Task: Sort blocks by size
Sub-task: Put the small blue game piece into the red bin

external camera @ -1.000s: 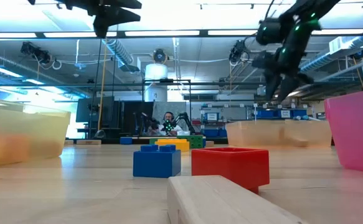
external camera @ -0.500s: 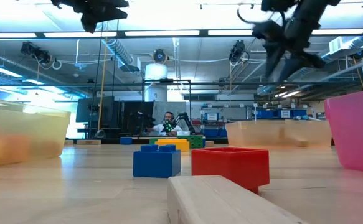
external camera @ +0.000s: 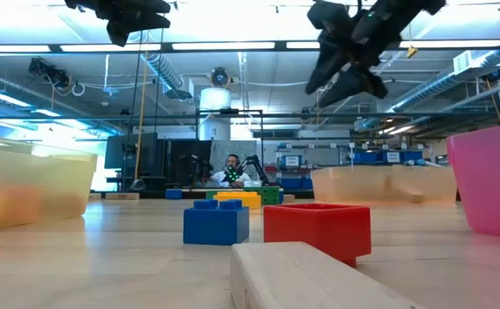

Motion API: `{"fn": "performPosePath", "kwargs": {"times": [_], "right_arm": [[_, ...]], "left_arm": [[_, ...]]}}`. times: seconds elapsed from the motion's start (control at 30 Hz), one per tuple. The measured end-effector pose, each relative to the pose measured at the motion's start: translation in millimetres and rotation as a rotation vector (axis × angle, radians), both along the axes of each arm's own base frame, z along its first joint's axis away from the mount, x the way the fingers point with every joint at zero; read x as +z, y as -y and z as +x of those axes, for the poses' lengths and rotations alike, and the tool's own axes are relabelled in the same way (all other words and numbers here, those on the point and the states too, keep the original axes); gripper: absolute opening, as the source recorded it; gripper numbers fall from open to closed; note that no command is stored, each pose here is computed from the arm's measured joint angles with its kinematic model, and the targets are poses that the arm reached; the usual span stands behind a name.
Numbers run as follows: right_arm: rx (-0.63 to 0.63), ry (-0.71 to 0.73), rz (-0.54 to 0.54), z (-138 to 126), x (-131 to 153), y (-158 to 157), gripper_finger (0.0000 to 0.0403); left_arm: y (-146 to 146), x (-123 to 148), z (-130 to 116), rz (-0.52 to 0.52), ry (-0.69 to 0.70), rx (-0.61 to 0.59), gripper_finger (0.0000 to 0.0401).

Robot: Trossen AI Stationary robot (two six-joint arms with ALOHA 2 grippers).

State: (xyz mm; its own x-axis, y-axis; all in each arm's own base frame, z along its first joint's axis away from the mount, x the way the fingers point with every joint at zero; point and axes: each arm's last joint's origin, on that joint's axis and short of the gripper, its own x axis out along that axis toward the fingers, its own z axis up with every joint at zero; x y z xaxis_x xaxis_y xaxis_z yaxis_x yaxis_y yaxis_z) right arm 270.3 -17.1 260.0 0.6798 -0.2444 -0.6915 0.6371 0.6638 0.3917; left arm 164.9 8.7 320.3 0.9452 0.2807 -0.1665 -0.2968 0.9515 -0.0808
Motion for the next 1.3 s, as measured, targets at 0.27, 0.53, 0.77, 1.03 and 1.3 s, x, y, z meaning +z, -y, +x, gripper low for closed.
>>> {"fn": "performPosePath", "kwargs": {"times": [0.27, 0.53, 0.77, 1.03, 1.3], "right_arm": [[0.385, 0.060, -0.258, 38.5, -0.2, -26.2, 0.0178], [0.677, -0.156, -0.436, 96.2, 7.5, -72.9, 0.0175], [0.878, -0.283, -0.404, 130.9, 8.6, -109.6, 0.0179], [1.011, -0.355, -0.349, 134.4, -0.5, -151.6, 0.0181], [1.090, -0.394, -0.327, 134.4, -22.1, -174.6, 0.0234]], "left_arm": [[0.0, -1.1, -0.1, -0.001, -0.011, -0.001, 0.0167], [0.1, -8.9, -2.0, -0.005, -0.095, -0.002, 0.0168], [0.1, -12.2, -3.0, -0.005, -0.130, -0.002, 0.0168], [0.9, -13.7, -3.2, -0.012, -0.146, -0.028, 0.0168], [0.9, -17.1, -4.3, -0.013, -0.183, -0.029, 0.0168]]}}
